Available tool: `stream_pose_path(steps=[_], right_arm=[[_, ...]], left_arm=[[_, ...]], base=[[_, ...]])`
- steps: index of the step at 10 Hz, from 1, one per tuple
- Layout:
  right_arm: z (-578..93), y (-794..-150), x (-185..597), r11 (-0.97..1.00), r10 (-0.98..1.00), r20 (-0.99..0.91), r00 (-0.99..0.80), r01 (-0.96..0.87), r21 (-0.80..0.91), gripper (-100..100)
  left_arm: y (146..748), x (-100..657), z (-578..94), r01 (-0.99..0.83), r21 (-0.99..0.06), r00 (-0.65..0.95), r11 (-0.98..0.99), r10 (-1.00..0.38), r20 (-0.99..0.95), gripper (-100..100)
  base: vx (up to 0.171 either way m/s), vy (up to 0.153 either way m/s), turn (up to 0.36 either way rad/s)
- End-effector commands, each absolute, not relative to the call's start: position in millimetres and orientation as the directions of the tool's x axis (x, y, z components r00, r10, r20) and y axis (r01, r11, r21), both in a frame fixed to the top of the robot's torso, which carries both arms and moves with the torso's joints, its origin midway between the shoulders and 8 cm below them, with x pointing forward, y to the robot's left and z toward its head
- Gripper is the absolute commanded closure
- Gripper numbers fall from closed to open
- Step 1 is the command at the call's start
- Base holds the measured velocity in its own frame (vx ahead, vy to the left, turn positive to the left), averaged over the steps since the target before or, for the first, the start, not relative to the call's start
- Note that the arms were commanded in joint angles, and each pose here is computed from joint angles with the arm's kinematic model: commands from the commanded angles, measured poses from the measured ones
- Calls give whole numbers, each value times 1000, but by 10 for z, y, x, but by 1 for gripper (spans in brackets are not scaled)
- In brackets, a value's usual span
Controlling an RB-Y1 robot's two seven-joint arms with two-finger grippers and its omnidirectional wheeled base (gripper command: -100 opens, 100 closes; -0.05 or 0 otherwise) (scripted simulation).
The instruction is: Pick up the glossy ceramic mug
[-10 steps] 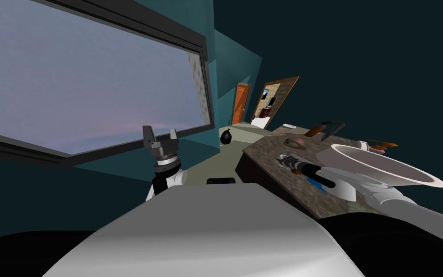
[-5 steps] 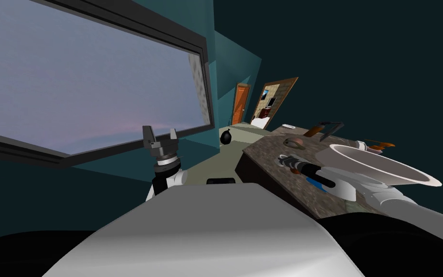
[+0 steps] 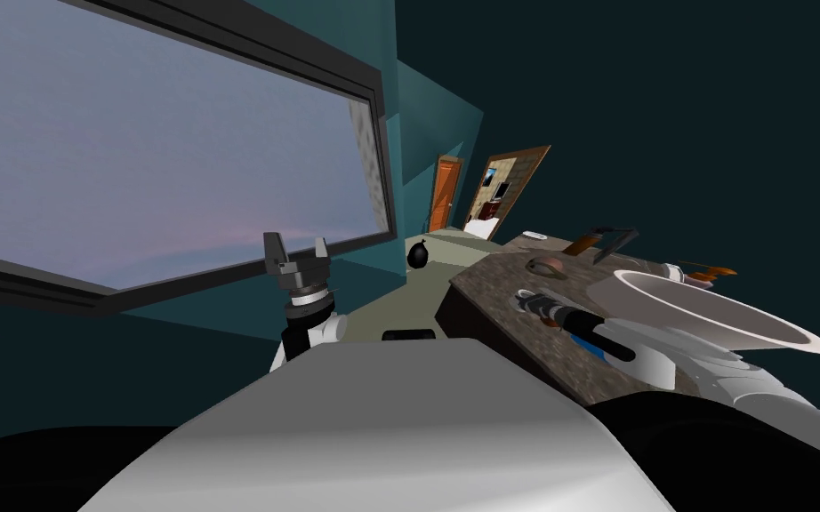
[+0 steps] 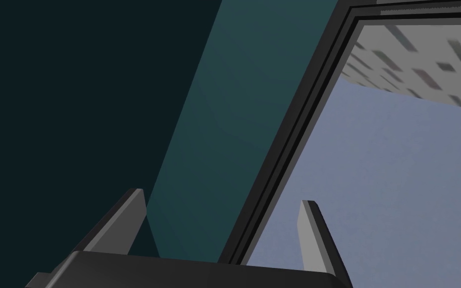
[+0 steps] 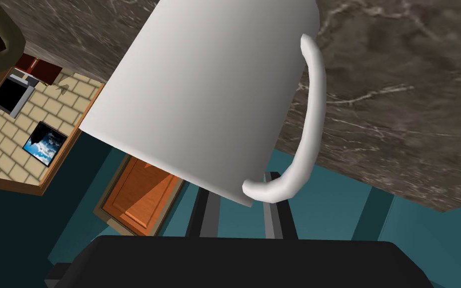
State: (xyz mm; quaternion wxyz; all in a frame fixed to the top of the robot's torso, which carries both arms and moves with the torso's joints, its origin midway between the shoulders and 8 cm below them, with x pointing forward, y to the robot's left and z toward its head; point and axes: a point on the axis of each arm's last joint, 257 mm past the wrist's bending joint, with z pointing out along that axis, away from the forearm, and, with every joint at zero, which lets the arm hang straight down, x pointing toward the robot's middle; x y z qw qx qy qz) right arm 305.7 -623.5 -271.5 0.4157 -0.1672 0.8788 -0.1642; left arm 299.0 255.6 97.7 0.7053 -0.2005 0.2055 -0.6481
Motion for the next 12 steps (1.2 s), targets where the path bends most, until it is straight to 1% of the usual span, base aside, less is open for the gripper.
stream_pose_path(steps=[1, 6, 12], right_arm=[[-2694, -6210, 2966, 891, -430, -681, -592, -157, -426, 100], [-2704, -6197, 2694, 892, -426, -675, -602, -157, -423, 100], [-2530, -6195, 2309, 881, -444, -669, -596, -153, -448, 100]], left_arm=[[2556, 2990, 977, 832, -549, 75, 79, -997, -30, 0], [2556, 2990, 977, 832, -549, 75, 80, -997, -30, 0], [2556, 2990, 977, 832, -549, 75, 80, -997, -30, 0]], base=[[50, -4, -2], [40, -4, -3], [49, -7, -3]])
